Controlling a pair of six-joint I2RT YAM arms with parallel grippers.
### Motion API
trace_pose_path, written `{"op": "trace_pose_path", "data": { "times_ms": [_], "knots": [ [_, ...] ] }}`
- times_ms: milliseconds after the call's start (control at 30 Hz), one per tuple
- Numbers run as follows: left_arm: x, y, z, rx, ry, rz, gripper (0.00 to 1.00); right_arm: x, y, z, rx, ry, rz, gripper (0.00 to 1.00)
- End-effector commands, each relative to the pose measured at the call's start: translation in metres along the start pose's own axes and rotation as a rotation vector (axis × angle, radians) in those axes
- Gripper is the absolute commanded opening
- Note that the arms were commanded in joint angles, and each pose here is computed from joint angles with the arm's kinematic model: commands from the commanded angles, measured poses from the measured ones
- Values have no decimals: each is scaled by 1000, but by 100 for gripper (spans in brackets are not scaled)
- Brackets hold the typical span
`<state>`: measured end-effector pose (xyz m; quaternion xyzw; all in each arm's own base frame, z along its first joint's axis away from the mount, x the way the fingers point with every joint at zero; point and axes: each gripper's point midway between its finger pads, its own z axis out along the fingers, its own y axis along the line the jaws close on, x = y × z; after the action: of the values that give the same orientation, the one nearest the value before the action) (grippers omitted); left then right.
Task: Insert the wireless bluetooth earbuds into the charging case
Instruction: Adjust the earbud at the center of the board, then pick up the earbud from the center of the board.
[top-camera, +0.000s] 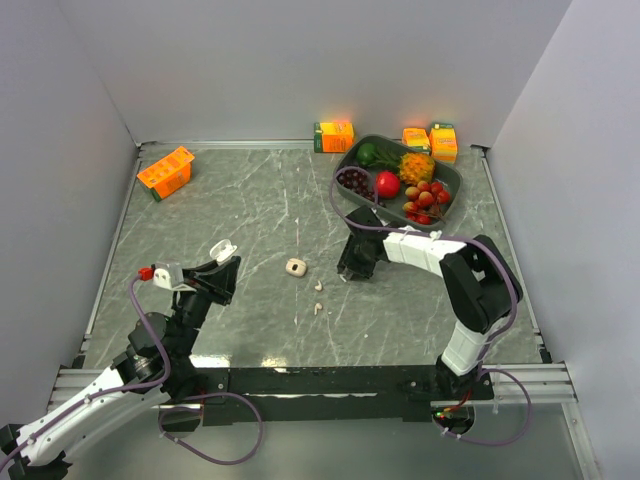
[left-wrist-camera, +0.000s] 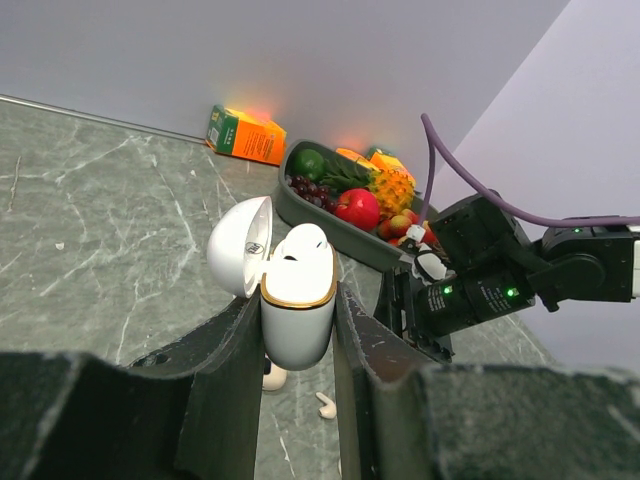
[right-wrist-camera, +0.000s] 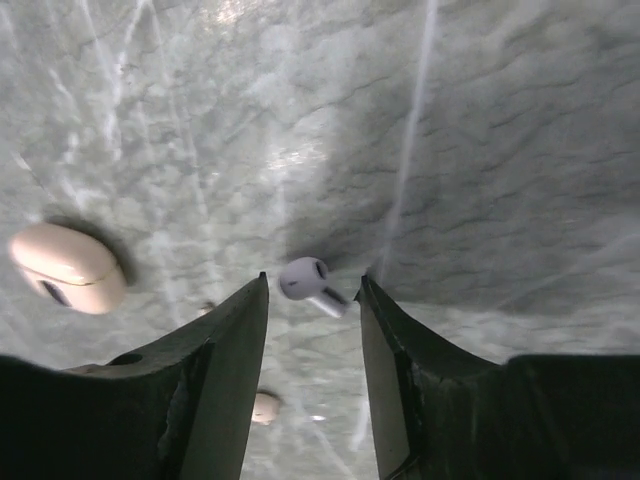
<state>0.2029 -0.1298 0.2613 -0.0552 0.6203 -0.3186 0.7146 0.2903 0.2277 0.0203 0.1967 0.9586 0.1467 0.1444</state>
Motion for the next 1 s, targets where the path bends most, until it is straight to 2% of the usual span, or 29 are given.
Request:
{"op": "trace_pose_path", "data": {
  "times_ms": [0, 33, 100, 133, 233, 367, 567, 967],
  "knots": [
    [-23, -9, 0, 24, -53, -39, 1, -23, -4, -33, 57, -119, -166, 51],
    [-24, -9, -1, 21, -55, -38, 1, -29, -4, -39, 72, -142, -282, 52],
    [-24, -9, -1, 22, -57, -39, 2, -40, 9, -54, 60, -183, -412, 52],
    [-25, -8, -1, 22, -61, -40, 1, -40, 14, -58, 51, -198, -543, 52],
    [-24, -9, 0, 22, -60, -36, 1, -35, 23, -59, 2, -206, -734, 52],
    [-24, -10, 1, 27, -53, -28, 1, -19, 27, -49, -56, -173, -893, 50],
    [-23, -11, 0, 30, -39, -23, 1, -10, 18, -30, 11, -114, -957, 50],
    [-21, -12, 0, 36, -28, -22, 2, -6, 20, -6, 50, -90, -945, 48]
  ]
}}
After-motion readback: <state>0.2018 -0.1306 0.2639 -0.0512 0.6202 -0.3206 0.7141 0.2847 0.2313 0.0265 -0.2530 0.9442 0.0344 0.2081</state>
